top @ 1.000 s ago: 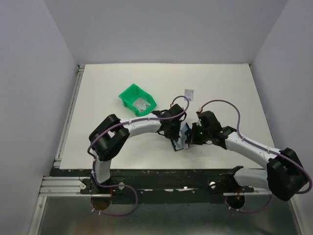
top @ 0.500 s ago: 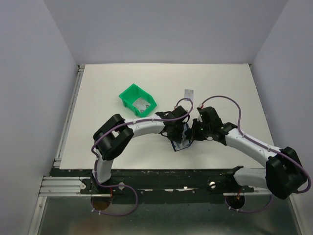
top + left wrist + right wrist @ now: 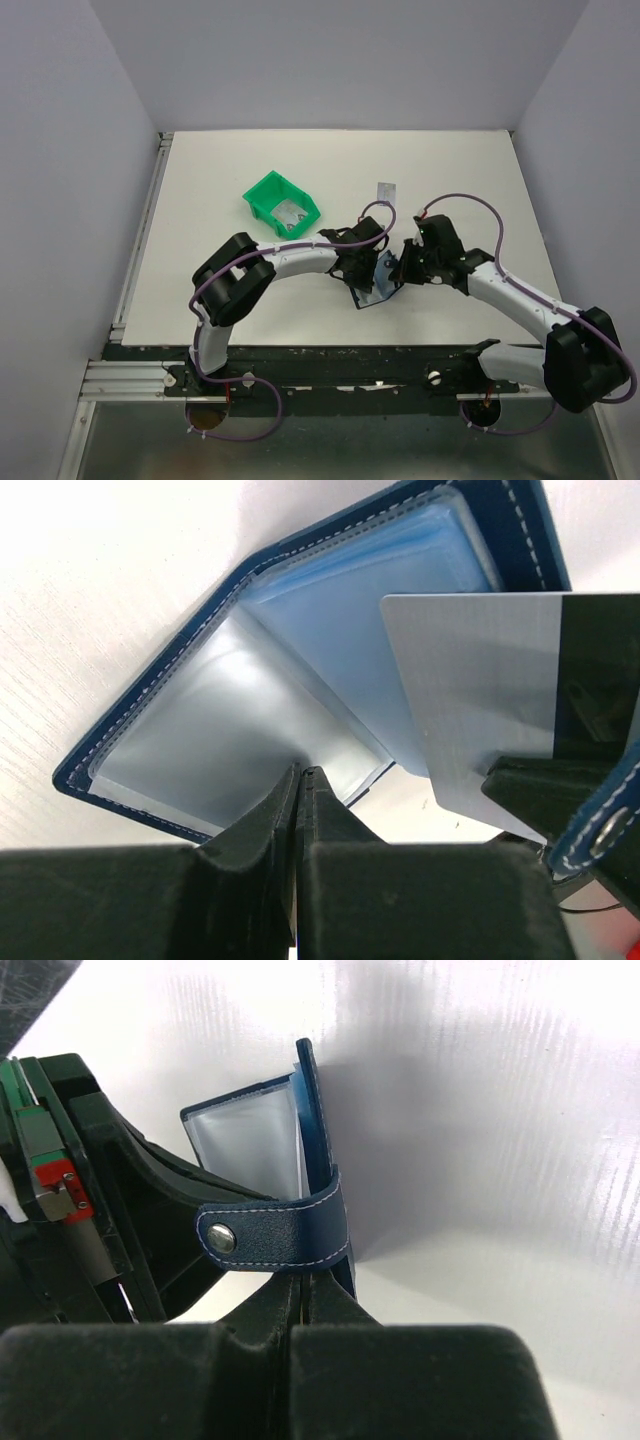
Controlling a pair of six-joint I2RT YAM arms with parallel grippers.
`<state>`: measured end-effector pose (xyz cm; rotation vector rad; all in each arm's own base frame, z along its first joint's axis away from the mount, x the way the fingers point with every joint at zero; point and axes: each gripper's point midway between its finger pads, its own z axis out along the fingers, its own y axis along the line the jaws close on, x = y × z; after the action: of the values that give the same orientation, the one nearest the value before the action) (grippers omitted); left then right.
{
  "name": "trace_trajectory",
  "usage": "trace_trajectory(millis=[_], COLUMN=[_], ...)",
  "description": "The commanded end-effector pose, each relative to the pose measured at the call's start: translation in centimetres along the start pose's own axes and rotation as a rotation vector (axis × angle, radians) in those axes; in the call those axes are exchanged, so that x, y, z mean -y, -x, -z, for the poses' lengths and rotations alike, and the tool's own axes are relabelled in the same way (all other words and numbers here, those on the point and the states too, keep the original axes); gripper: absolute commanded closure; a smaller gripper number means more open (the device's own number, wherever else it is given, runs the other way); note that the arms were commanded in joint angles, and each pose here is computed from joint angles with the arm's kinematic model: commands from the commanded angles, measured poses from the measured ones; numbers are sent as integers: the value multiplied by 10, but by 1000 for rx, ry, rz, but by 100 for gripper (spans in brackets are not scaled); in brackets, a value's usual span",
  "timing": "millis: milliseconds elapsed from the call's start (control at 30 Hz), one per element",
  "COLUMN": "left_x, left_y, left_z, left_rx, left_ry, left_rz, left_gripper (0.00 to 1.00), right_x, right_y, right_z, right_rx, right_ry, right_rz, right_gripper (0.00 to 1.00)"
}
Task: Put the credit cards into the card holder
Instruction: Insert the credit card into the card holder.
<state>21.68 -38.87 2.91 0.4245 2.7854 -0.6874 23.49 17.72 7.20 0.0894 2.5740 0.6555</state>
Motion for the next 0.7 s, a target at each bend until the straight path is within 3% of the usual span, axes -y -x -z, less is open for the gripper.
trace_trajectory(millis=[0,333,667], left_x=[-4,-4,-4], left_y=[-11,-10,-11], left_z=[-7,-7,-8], left_rx=[-38,-36,-39], left_ry=[8,5,6], left_rz=[-17,-22,-24], left_gripper=[89,89,89], right_x=[6,32,46], right_y=[11,14,-1], right_z=[9,19,10], right_rx=[32,43,-44], right_ry=[-36,-168,-225], right_rz=[26,44,59], right_gripper=[100,100,100])
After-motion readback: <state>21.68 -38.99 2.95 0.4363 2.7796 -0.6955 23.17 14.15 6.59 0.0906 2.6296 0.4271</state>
